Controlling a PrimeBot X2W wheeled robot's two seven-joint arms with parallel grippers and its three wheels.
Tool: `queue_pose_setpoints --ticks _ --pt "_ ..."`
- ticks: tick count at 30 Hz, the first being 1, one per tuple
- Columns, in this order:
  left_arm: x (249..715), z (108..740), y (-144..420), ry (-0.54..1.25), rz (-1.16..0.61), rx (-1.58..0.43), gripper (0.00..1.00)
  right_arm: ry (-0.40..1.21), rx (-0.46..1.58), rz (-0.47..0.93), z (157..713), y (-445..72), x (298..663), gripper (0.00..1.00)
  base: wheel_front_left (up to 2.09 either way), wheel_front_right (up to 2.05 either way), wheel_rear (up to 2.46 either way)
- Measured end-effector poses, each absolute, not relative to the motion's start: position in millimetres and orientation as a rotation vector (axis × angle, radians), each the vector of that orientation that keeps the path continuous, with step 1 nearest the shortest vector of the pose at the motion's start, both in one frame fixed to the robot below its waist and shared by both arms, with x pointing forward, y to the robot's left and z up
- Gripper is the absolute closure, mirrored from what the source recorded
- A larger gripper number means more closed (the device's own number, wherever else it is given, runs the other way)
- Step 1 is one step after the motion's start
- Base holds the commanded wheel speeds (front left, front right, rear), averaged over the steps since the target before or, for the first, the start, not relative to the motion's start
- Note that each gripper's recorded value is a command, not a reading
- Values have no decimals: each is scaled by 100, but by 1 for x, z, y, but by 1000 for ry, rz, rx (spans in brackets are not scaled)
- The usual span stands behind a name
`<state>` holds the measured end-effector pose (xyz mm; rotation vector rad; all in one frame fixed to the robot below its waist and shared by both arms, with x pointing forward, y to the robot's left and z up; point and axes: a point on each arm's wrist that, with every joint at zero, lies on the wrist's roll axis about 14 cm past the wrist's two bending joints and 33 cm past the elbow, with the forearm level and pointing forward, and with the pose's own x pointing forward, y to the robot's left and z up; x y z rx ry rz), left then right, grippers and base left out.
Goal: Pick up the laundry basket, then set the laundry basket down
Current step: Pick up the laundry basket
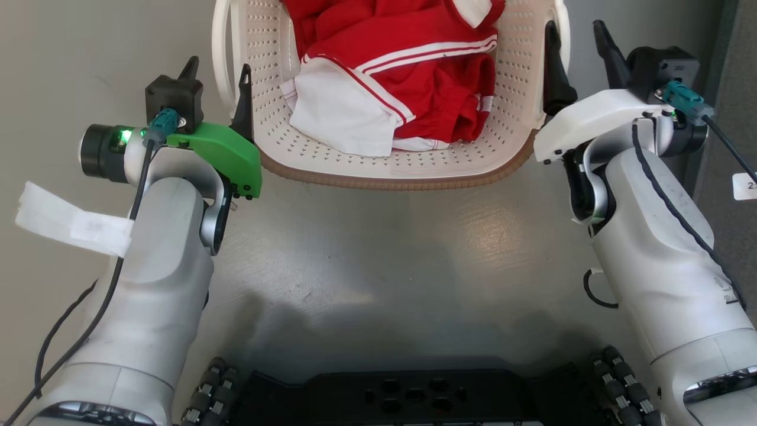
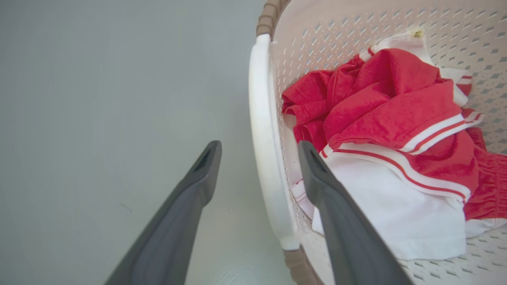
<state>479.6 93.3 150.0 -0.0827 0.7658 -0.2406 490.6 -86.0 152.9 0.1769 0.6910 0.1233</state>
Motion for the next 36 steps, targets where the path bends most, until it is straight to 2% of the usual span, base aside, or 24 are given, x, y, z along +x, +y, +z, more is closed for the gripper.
queue_pose_setpoints --ticks 10,30,31,32,33,35,36 --pt "476 138 91 811 -259 -89 0 785 177 146 132 -79 467 0 0 0 0" --pt "470 127 75 876 -331 -131 0 811 178 184 124 -67 476 0 0 0 0" --pt "470 127 75 877 -334 -129 6 811 177 186 124 -66 476 0 0 0 0" --pt "469 126 74 878 -335 -129 13 812 175 189 124 -66 476 4 0 0 0" --pt "470 126 75 880 -333 -130 20 814 174 190 123 -66 475 15 0 0 0" --pt "470 125 75 885 -325 -140 48 823 175 187 122 -66 474 52 0 0 0" --pt "468 124 75 891 -320 -145 56 826 173 188 121 -66 473 59 0 0 0"
